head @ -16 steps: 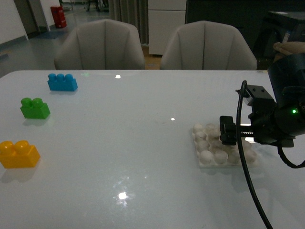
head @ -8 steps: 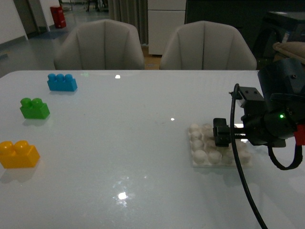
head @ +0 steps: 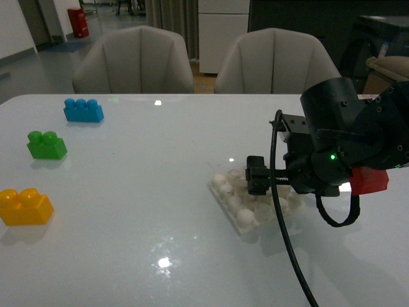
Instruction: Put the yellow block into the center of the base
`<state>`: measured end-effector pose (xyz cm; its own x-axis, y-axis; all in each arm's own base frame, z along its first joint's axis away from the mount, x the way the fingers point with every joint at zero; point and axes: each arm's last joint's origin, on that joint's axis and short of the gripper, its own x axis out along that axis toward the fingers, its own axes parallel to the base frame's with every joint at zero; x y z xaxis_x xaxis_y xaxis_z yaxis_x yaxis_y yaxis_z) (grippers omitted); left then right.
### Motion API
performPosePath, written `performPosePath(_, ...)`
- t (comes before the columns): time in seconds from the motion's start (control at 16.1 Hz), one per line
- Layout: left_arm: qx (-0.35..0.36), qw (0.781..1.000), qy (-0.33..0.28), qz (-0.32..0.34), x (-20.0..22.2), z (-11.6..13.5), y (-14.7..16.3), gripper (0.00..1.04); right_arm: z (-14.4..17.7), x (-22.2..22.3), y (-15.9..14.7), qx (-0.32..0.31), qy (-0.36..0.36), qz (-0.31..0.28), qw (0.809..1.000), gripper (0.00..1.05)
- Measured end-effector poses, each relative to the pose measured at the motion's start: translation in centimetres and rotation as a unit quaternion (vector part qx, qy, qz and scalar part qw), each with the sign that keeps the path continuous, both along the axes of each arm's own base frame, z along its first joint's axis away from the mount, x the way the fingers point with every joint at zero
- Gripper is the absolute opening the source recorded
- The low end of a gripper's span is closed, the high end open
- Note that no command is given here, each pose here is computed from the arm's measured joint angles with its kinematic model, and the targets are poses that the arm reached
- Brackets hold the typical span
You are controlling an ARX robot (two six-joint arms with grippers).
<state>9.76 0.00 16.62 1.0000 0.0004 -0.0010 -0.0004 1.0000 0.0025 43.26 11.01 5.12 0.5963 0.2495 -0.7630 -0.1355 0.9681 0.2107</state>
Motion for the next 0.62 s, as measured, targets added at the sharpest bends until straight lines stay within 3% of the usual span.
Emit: performPosePath(0.62,0.000,1.000,0.000,0.000,0.0,0.0,0.0,0.98,0.3,-1.0,5.3,0.100,0.044,-0.053,0.993,0.98)
